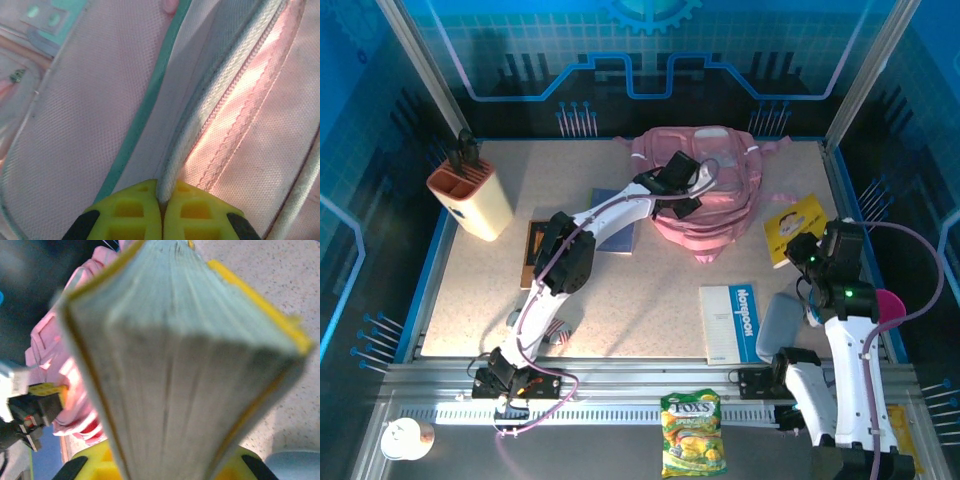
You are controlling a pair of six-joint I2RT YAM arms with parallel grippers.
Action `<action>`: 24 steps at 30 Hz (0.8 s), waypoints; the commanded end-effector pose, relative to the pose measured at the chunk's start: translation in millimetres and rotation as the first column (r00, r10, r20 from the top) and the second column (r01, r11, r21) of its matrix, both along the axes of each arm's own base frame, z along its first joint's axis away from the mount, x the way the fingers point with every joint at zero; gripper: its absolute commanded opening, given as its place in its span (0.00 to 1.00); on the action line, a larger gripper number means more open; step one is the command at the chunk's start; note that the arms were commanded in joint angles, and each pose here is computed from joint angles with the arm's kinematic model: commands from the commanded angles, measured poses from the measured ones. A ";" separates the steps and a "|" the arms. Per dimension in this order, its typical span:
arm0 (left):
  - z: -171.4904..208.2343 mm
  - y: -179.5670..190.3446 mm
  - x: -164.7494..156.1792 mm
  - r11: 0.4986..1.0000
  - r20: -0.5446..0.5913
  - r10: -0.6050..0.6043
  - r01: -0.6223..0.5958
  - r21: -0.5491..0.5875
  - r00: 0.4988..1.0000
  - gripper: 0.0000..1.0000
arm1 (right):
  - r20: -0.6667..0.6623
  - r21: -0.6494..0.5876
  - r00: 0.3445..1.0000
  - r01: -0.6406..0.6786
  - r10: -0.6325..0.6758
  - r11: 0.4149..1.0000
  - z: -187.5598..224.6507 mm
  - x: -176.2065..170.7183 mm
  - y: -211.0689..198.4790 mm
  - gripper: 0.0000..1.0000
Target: Pack books, pencil case, and school supplies into a backpack
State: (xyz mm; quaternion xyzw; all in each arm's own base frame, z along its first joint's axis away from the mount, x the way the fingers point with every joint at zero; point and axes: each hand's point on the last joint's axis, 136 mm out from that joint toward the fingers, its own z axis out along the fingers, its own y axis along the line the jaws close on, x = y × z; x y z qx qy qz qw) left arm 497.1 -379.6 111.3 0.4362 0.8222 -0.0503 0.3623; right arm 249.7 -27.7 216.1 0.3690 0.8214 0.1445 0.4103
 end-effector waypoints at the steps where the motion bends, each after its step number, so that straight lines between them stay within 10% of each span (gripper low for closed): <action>1: 94.6 -0.6 8.9 0.978 0.131 0.096 -0.069 -0.197 0.987 0.00 | 0.077 0.024 0.997 0.012 -0.014 1.000 23.7 1.9 -0.8 0.06; 13: 190.7 -2.0 2.7 0.856 0.181 0.211 -0.092 -0.508 0.961 0.00 | 0.266 0.385 0.956 -0.219 0.119 0.897 32.2 46.7 58.9 0.07; 24: 207.5 -3.8 3.6 0.803 0.165 0.243 -0.103 -0.587 0.956 0.00 | 0.406 0.439 0.905 -0.317 0.129 0.841 26.1 122.1 106.1 0.07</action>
